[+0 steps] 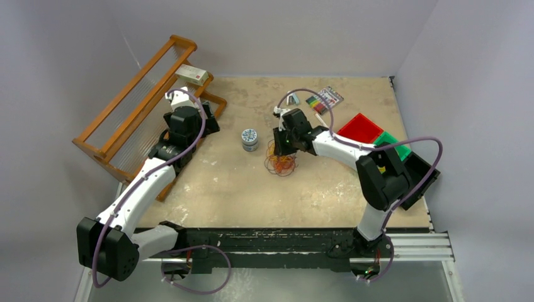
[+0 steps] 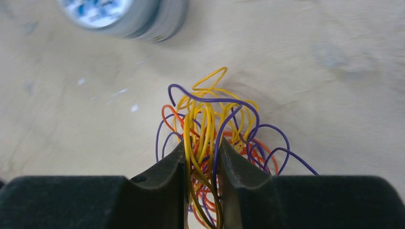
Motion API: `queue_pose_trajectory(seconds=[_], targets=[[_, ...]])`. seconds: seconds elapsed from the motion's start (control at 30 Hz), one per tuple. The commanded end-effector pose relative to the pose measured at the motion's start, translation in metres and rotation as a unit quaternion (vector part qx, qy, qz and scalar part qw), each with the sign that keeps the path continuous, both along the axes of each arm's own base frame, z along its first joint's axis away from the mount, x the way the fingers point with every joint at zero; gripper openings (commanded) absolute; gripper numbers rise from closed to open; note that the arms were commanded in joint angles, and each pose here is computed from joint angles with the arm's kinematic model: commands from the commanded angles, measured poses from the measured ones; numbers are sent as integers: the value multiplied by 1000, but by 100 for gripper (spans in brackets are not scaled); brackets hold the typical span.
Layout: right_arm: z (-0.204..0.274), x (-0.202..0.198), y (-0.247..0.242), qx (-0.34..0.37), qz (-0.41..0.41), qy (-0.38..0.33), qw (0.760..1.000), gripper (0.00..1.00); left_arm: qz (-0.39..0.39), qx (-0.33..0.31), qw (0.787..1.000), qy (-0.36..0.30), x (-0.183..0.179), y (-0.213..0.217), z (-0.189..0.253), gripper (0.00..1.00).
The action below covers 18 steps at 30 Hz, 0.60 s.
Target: Untangle the cables
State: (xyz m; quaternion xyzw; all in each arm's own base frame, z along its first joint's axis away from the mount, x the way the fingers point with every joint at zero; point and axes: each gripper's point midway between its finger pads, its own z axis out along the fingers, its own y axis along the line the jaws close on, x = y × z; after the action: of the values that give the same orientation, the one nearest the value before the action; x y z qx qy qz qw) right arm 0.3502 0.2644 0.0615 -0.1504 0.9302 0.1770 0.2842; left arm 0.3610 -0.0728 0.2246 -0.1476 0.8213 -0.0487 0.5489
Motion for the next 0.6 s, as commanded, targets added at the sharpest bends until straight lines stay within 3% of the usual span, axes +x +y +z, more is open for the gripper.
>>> queue_pose_trajectory(seconds=[0.0, 0.1, 0.33, 0.5, 0.57], targets=[[39, -25, 45, 70, 73, -27, 994, 27, 2, -28, 999, -27, 5, -5, 18, 95], [42, -29, 47, 64, 75, -40, 994, 31, 20, -33, 999, -26, 4, 0, 16, 100], [72, -19, 27, 47, 41, -102, 993, 70, 0, -35, 999, -28, 3, -6, 17, 100], [95, -14, 9, 39, 8, -144, 989, 83, -34, -38, 999, -19, 5, -19, 12, 99], [91, -13, -5, 20, -15, -138, 990, 83, -47, -46, 998, -13, 5, -25, 8, 97]])
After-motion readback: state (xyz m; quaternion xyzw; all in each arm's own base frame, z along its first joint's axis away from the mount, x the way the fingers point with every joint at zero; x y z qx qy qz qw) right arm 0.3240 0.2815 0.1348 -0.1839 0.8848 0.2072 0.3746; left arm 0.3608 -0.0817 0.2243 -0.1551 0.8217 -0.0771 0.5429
